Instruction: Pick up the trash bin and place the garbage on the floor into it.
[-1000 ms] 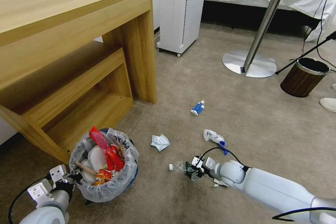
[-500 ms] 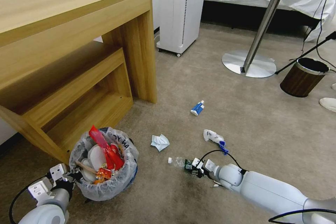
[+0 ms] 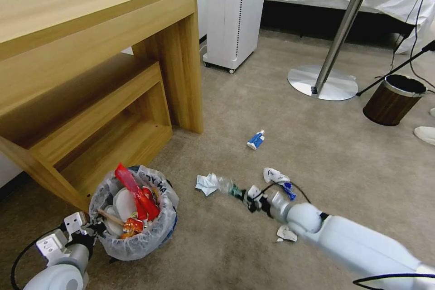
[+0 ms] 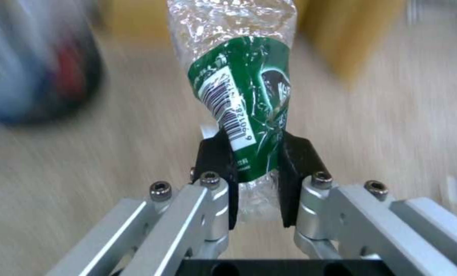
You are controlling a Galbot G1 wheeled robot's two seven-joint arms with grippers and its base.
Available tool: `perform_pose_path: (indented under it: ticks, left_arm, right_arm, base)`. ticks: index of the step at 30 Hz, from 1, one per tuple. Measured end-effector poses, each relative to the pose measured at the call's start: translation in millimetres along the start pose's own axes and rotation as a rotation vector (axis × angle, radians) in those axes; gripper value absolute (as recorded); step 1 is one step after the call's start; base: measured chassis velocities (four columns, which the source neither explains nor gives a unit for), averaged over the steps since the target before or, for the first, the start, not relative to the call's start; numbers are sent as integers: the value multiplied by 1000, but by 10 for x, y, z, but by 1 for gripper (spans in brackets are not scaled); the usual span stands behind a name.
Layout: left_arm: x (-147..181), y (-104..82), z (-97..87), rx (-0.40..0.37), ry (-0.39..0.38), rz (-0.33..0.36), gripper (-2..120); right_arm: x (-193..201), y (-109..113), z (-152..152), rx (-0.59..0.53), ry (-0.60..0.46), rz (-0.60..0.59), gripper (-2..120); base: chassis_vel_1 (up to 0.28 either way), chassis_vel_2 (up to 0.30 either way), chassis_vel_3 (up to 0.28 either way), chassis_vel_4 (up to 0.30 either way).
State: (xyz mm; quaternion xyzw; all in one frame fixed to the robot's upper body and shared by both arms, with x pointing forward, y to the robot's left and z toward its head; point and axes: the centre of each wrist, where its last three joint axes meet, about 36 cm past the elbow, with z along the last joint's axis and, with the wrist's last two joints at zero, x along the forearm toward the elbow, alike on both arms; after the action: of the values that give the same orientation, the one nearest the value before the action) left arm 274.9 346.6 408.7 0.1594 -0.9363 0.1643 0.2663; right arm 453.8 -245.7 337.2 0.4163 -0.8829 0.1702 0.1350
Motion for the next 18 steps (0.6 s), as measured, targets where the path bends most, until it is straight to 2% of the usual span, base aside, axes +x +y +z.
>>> perform_pose_path:
  ticks: [2,3,5,6,11,12,18]
  left_arm:
    - [30,-18,-19,-3,-5,5,0]
    - [30,-18,-19,-3,-5,5,0]
    - [46,-24,-21,-5,-5,7,0]
    - [78,-40,-25,-5,-6,11,0]
    - [110,-60,-32,-5,-8,14,0]
    - [130,-72,-38,-5,-10,17,0]
    - [182,-117,-65,-5,-13,22,0]
  right_arm:
    - [159,14,-301,38,-165,-80,13]
    - [159,14,-301,38,-165,-80,13]
    - [208,49,-437,61,-237,-121,12]
    - [263,143,-677,97,-340,-190,12]
    - [226,268,-912,112,-415,-252,11]
    - [186,339,-1045,105,-435,-277,11]
    - [-59,535,-1360,75,-422,-359,10]
  base:
    - [0,0,0,0]
    - [0,0,0,0]
    - [0,0,0,0]
    - [0,0,0,0]
    - [0,0,0,0]
    - [0,0,0,0]
    - [0,0,0,0]
